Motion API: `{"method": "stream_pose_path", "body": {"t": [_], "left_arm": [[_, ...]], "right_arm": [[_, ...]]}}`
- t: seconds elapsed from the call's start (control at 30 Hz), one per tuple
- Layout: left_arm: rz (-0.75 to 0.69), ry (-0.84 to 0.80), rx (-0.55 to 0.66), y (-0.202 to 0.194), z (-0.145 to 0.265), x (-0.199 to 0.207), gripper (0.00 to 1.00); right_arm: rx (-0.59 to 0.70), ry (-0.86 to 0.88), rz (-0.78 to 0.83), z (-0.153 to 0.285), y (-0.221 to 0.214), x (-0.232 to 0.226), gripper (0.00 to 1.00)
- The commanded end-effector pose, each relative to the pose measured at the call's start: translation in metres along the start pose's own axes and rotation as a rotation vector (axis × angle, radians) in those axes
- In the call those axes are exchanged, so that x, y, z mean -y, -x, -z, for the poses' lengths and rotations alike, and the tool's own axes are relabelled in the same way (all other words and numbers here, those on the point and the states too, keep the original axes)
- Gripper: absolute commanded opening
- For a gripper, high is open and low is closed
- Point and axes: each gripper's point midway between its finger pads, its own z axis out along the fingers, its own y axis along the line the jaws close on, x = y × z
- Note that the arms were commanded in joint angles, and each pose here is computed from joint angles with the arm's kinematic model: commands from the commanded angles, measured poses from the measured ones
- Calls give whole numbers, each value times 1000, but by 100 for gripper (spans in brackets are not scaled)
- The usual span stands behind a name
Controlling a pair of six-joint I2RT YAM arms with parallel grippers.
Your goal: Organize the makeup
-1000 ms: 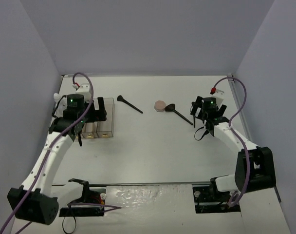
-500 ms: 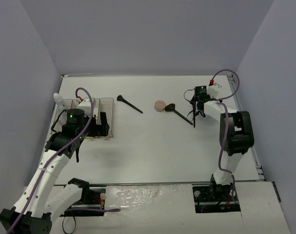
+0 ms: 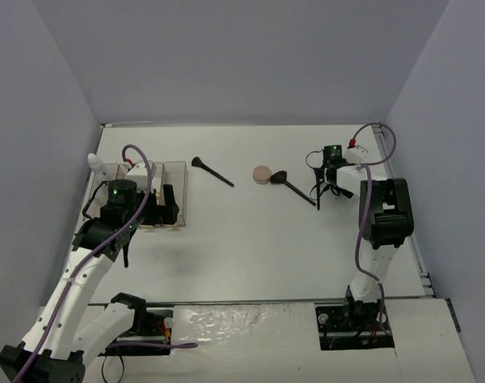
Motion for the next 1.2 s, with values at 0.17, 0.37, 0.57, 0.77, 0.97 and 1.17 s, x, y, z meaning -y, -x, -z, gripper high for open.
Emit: {"method": "stream_pose_path", "body": {"t": [0.17, 0.37, 0.57, 0.77, 0.97, 1.17], "left_arm": [[14, -56, 57, 22, -2, 12, 97], [23, -124, 64, 24, -6, 24, 97], [86, -286, 74, 30, -15, 57, 97], [132, -398, 100, 45, -22, 103, 97], [116, -489, 127, 57, -25, 168, 97], [116, -524, 191, 71, -27, 213, 97]], "right_arm": [[-89, 87, -5, 4, -25, -8, 83], [-84, 107, -20, 12, -32, 1, 47], [10, 224, -39, 53, 3, -5, 22], [74, 618, 3, 141, 18, -50, 18], [175, 1067, -8, 265, 22, -95, 18], [132, 1328, -111, 338, 8, -113, 18]]}}
